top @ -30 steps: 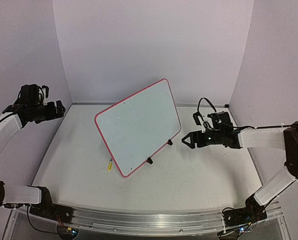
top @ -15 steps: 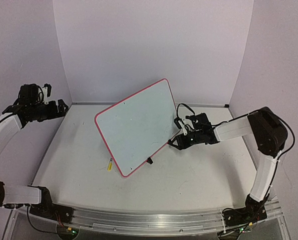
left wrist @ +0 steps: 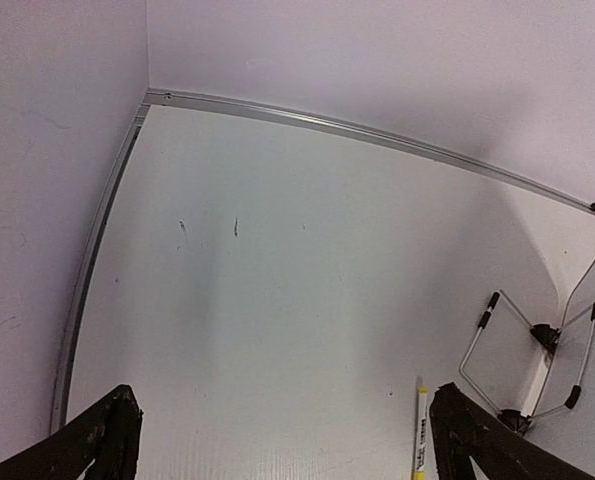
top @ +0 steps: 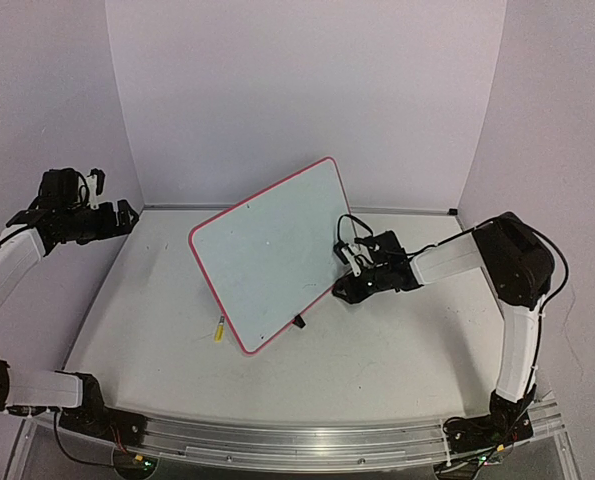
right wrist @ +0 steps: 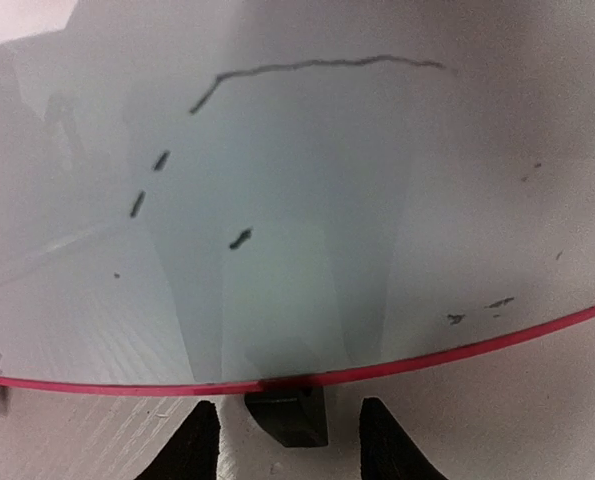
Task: Write a sentence on the whiteboard
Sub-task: Move the whiteboard to the center of the board.
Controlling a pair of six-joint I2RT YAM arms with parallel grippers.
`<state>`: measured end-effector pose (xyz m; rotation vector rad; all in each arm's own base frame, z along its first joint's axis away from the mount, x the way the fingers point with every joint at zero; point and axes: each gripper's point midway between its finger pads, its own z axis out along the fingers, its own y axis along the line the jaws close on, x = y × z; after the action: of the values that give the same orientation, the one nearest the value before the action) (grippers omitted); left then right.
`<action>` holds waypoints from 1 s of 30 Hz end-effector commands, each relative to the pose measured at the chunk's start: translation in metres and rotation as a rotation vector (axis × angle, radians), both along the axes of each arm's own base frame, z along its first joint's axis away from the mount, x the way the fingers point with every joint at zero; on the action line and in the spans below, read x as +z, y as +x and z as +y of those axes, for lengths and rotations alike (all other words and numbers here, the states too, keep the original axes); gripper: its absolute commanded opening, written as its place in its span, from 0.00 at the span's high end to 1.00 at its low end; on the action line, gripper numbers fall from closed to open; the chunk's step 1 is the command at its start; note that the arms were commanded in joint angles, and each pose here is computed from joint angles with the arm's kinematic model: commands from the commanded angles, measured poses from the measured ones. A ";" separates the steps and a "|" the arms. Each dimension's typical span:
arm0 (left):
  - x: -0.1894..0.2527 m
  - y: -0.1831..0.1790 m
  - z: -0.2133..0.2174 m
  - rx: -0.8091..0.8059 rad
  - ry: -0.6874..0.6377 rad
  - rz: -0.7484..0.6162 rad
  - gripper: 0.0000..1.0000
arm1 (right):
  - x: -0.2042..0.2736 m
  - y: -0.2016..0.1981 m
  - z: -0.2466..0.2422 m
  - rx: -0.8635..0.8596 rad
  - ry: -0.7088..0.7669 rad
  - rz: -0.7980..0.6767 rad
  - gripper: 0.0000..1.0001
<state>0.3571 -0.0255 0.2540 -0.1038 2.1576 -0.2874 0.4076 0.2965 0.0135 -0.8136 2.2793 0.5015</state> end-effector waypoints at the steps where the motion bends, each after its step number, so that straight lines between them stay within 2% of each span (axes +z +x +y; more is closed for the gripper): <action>1: 0.014 0.007 -0.004 -0.026 -0.002 -0.049 0.01 | 0.001 0.011 0.009 -0.002 -0.031 -0.063 0.59; 10: 0.011 0.008 -0.005 -0.031 -0.007 -0.039 0.01 | 0.003 0.012 0.004 -0.069 -0.048 -0.135 0.79; 16: 0.011 0.008 -0.006 -0.033 -0.010 -0.038 0.01 | 0.015 0.010 -0.012 -0.181 -0.066 -0.202 0.91; 22: 0.011 0.007 -0.006 -0.035 -0.013 -0.038 0.01 | 0.020 0.005 -0.031 -0.307 -0.091 -0.223 1.00; 30: 0.011 0.007 -0.007 -0.038 -0.019 -0.037 0.01 | 0.017 -0.003 -0.060 -0.551 -0.132 -0.229 1.00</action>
<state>0.3586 -0.0305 0.2492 -0.0899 2.1735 -0.3201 0.3957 0.2669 0.0101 -0.5540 2.2316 0.1228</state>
